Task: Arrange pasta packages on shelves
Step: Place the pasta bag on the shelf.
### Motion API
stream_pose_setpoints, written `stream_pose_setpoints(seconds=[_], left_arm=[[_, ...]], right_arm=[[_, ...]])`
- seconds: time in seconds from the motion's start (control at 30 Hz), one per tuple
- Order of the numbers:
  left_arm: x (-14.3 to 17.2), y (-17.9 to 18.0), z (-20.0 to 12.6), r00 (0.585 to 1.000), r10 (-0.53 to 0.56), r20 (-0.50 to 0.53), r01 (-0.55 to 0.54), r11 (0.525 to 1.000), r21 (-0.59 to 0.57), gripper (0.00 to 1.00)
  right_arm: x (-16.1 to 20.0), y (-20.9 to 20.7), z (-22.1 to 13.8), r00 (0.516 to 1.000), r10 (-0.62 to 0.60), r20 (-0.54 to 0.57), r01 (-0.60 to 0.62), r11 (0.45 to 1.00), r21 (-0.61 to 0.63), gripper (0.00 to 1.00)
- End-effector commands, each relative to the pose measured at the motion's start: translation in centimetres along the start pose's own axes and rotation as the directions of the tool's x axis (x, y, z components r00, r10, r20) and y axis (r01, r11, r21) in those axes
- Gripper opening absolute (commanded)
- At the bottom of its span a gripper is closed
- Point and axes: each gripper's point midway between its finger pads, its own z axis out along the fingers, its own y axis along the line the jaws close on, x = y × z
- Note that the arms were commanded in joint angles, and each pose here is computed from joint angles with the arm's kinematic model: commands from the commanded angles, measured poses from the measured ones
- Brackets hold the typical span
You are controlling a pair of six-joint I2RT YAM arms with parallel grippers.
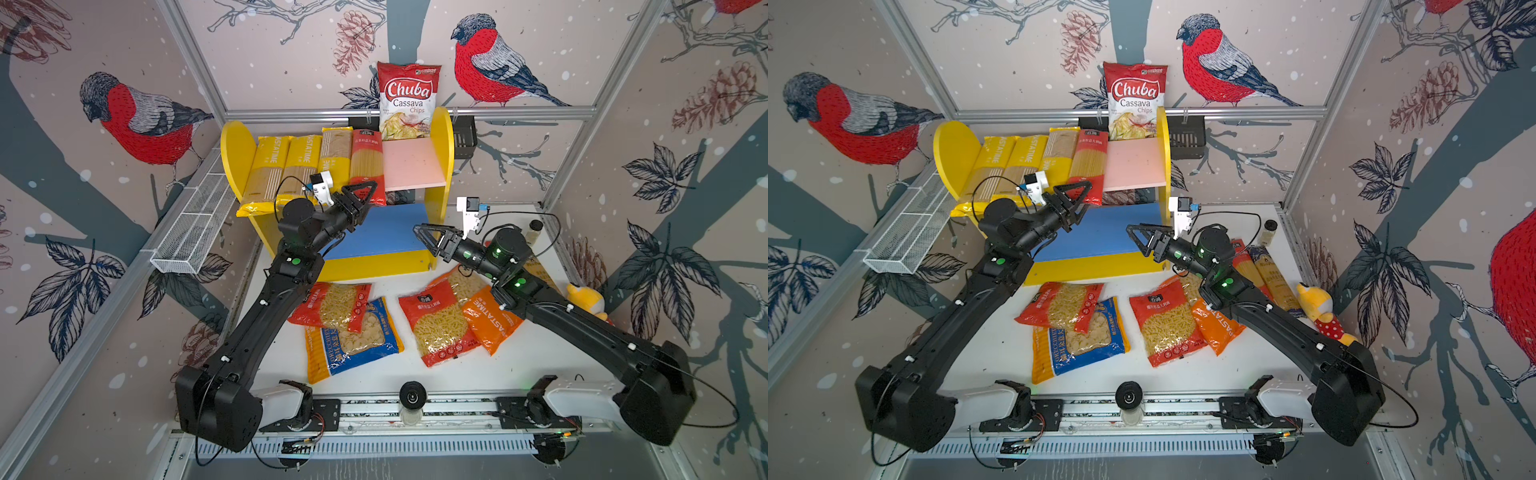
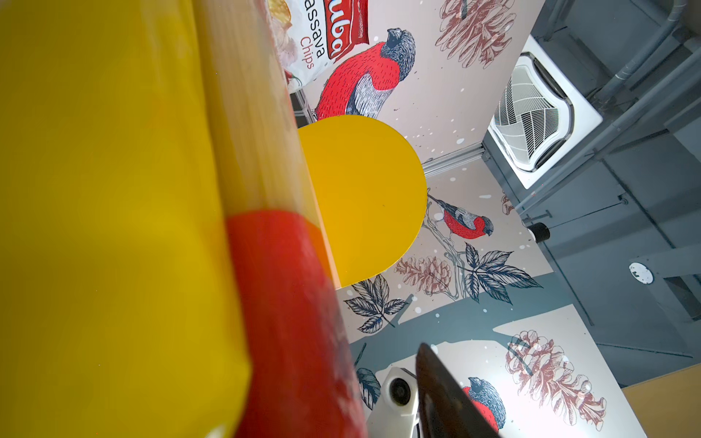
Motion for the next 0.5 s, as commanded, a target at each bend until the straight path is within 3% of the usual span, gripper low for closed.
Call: stream_pose_setpoints(seconds=[0.0,0.13,0.2,0.47], left_arm=[[0.1,-1.0,-0.7,0.999,0.036,0.038,-0.037,0.998,0.043,0.56],[1.1,0.3,-1.5,0.996,0.059,0.064,-0.061,0.998,0.017,0.56],[1.2,0.3,-1.8,0.991,0.098,0.087,-0.098,0.995,-0.003,0.48],[1.2,0.1,-1.2,0.988,0.109,0.109,-0.115,0.992,0.043,0.31]], right_arm=[[-0.3,0.5,0.1,1.000,-0.020,0.019,0.021,1.000,-0.019,0.68],[-0.2,0.4,0.2,1.000,-0.019,0.017,0.019,1.000,-0.019,0.68],[-0.1,0.4,0.3,1.000,-0.017,0.014,0.017,1.000,-0.019,0.68],[0.2,0.6,0.6,1.000,-0.017,0.007,0.017,1.000,-0.025,0.68]])
